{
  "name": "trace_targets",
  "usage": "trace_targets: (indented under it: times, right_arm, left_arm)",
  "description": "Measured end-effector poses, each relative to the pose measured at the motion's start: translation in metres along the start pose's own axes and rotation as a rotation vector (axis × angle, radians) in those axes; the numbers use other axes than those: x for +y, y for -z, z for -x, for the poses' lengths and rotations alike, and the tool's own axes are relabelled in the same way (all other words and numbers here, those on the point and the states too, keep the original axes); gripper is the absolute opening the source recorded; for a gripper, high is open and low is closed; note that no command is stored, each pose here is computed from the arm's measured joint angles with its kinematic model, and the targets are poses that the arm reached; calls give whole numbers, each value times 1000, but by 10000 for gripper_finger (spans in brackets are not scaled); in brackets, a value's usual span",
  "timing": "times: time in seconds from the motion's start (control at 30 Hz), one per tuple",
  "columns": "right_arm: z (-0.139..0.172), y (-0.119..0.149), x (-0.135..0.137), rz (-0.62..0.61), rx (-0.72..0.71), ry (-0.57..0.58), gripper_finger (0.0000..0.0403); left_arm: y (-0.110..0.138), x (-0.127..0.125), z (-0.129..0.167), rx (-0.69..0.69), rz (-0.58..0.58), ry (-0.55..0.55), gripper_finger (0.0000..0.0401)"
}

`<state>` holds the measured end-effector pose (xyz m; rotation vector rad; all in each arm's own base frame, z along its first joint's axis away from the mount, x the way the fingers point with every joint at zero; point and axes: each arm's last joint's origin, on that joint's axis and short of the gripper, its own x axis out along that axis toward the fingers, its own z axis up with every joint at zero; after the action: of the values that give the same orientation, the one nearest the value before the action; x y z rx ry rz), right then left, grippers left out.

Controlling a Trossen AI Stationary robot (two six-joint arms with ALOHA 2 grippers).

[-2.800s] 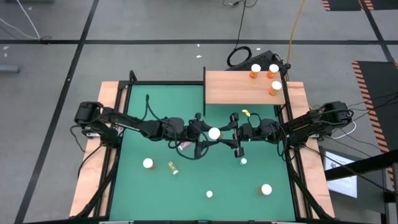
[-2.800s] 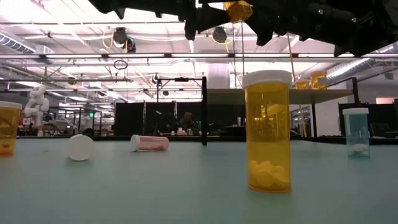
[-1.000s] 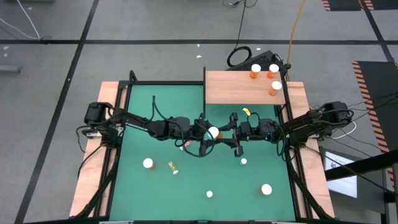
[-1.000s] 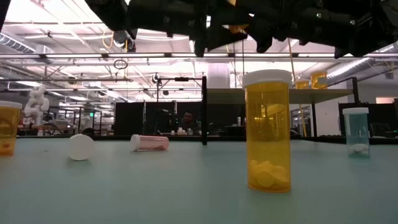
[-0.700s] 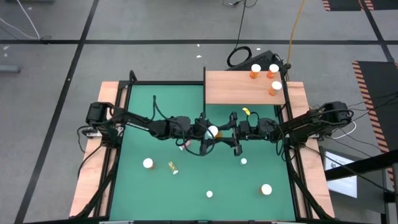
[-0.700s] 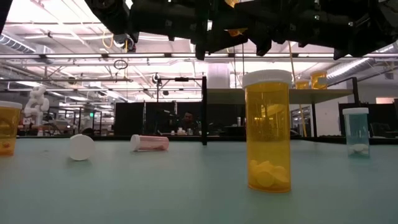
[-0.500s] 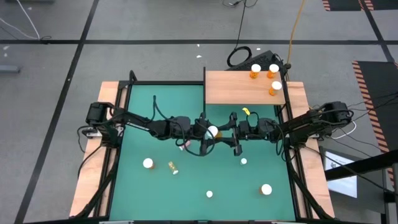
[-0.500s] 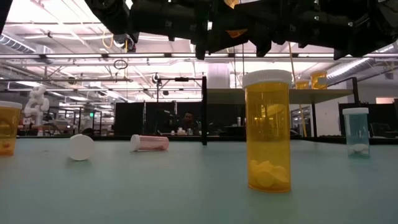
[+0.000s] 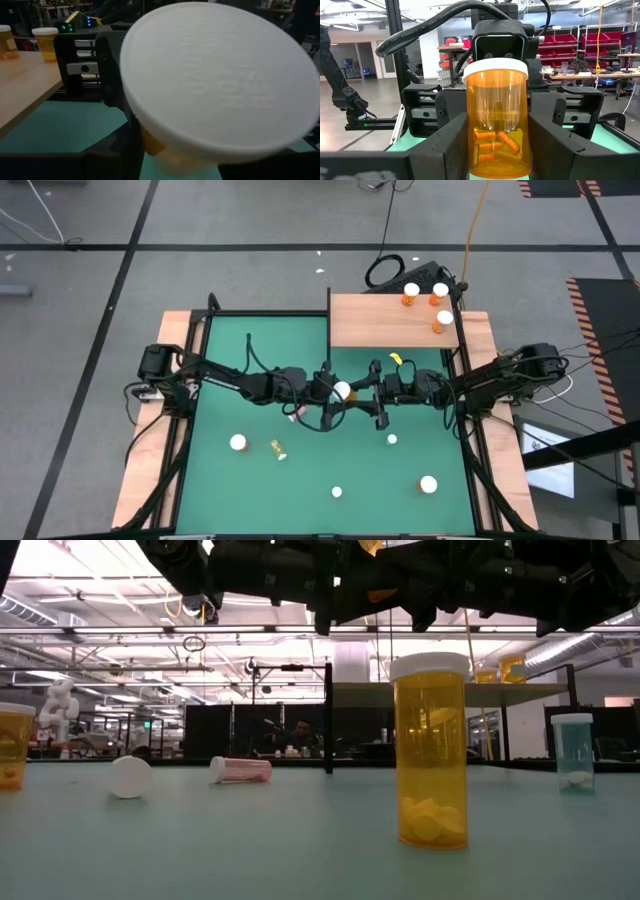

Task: Pick and place medicine bottles onto shelf by color
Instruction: Put the orange pill bottle on the shelf

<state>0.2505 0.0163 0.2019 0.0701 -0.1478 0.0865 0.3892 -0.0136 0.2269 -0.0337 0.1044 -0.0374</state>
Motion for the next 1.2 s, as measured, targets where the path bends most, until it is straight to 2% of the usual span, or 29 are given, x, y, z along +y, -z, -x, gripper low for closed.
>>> trace_targets:
  times: [0.17, 0.27, 0.43, 0.57, 0.7, 0.8, 0.93, 1.07, 1.2]
  right_arm:
    - [0, 3, 0, -24, 35, 4, 241]
    - [4, 5, 0, -48, 114, 24, 284]
    - [16, 2, -2, -98, 256, 104, 331]
    - [24, -10, -3, -120, 243, 169, 340]
    - [24, -19, -3, -116, 231, 193, 340]
    - [15, -23, -7, -102, 353, 234, 340]
    - [-4, -31, -10, -70, 557, 264, 340]
    - [-23, -45, -9, -8, 590, 219, 340]
    - [-34, -45, -8, -8, 603, 124, 340]
  left_arm:
    - [4, 0, 0, 46, -20, -4, 183]
    - [11, 2, 1, 111, -39, -15, 173]
    - [22, 6, 3, 237, -66, -29, 190]
    - [29, 11, 5, 309, -85, -40, 201]
    - [33, 16, 6, 352, -106, -47, 181]
    - [35, 19, 8, 383, -118, -50, 176]
    - [37, 21, 8, 404, -122, -53, 196]
    - [38, 22, 9, 425, -142, -48, 201]
    - [39, 21, 10, 434, -145, -46, 177]
